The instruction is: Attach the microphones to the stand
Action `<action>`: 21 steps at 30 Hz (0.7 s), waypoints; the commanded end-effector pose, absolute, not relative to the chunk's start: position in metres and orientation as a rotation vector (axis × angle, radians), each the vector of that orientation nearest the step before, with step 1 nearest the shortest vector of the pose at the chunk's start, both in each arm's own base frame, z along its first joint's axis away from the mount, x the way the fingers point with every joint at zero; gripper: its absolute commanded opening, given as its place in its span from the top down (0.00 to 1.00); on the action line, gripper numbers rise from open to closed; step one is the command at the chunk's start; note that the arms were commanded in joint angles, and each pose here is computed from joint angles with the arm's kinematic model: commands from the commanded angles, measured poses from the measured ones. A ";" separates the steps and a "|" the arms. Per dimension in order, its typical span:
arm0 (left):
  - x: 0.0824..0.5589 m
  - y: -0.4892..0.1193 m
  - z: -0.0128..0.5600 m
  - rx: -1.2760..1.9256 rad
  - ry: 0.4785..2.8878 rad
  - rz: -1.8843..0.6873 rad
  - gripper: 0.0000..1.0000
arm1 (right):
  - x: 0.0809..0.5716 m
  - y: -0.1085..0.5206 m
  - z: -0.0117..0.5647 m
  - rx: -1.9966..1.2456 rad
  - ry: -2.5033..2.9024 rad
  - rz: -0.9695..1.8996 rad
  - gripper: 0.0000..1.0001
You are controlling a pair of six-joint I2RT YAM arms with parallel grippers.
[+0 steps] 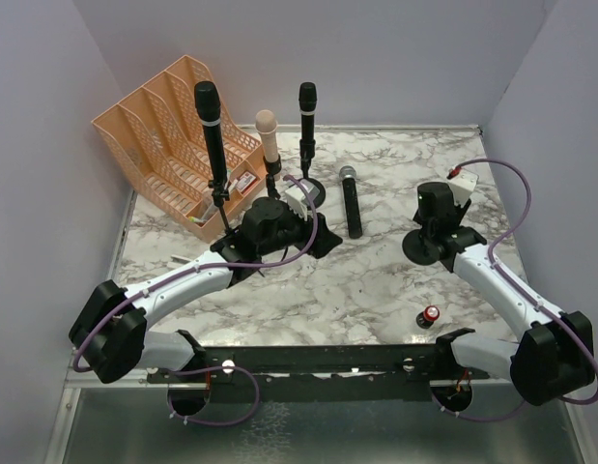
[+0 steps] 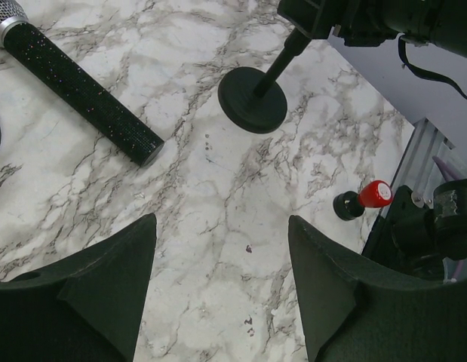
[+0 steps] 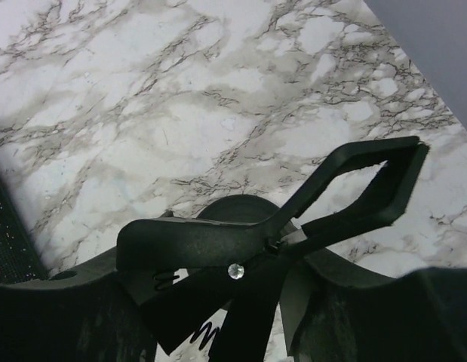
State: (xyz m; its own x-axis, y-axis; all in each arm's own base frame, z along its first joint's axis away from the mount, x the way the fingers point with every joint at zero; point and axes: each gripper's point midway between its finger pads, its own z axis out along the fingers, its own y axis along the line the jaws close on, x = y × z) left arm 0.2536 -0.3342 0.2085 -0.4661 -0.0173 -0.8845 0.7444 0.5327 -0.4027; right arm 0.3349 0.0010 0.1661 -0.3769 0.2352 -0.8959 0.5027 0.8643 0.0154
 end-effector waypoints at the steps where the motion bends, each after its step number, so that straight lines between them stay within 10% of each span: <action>1: 0.248 -0.338 0.218 0.611 1.806 -1.068 0.31 | 0.347 0.006 0.172 0.475 1.932 -0.277 0.49; 14: 0.248 -0.343 0.214 0.604 1.823 -1.083 0.35 | 0.348 0.025 0.197 0.395 1.953 -0.158 0.95; 21: 0.248 -0.348 0.210 0.607 1.832 -1.083 0.35 | 0.336 0.054 0.210 0.279 2.012 0.032 1.00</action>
